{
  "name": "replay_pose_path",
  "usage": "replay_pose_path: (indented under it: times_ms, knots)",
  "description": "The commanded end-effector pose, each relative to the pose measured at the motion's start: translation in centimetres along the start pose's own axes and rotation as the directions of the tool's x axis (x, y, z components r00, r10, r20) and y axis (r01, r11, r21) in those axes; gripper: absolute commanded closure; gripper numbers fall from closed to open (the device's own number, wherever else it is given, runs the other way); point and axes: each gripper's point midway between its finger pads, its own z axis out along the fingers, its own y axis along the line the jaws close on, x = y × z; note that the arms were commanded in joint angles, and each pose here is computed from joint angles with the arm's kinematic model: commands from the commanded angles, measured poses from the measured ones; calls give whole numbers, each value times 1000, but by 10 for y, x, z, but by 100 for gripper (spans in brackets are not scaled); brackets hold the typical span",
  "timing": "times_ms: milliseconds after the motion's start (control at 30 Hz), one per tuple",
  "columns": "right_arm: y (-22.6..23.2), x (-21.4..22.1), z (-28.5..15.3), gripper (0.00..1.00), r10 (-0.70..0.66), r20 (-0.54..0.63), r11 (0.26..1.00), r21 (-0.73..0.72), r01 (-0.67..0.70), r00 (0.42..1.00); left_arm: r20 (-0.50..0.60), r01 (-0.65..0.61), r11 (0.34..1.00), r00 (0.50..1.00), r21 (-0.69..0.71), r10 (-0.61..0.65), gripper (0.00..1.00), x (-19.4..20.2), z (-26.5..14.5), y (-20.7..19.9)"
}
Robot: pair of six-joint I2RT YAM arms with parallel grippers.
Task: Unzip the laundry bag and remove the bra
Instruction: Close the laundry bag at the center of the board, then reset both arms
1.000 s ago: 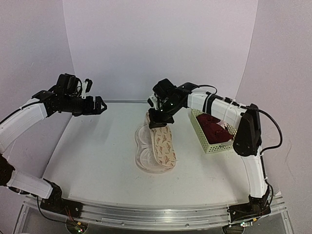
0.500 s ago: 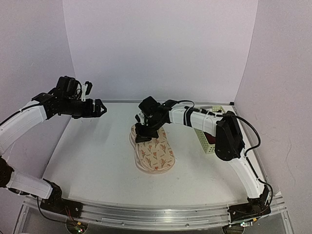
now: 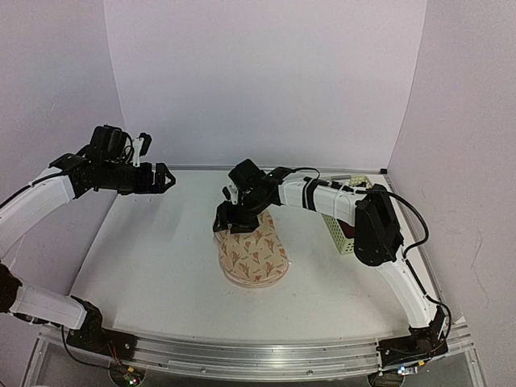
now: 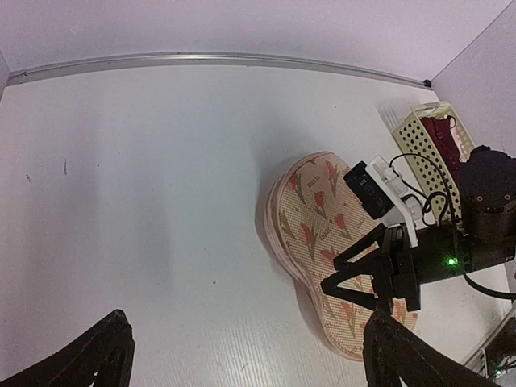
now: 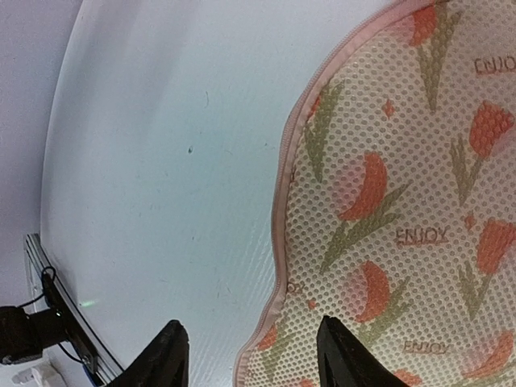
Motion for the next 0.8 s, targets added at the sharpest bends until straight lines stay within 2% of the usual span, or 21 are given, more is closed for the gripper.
replay_pose_path:
  times_ms: [0, 100, 233, 333, 567, 767]
  knots:
    - [21, -22, -25, 34, -52, 98, 998, -19, 54, 994, 49, -22, 999, 999, 25, 21, 0, -11, -10, -5]
    - [24, -28, -39, 14, -83, 130, 996, -5, 84, 988, 49, -23, 999, 999, 24, 22, 0, -11, -10, -5]
    - [28, -36, -64, 2, -150, 184, 989, 36, 145, 972, 52, -24, 999, 998, 22, 23, 0, -12, -10, -5]
    - [27, -46, -95, 2, -203, 251, 978, 106, 182, 947, 63, -27, 999, 998, 21, 26, 0, -16, -12, -6]
    - [-16, -61, -166, 2, -261, 372, 945, 288, 157, 891, 69, -29, 999, 997, 24, 28, 0, -24, -10, -8]
    - [-64, -58, -211, 2, -339, 369, 914, 345, 211, 866, 83, -17, 999, 996, 33, 14, 0, -31, -6, -11]
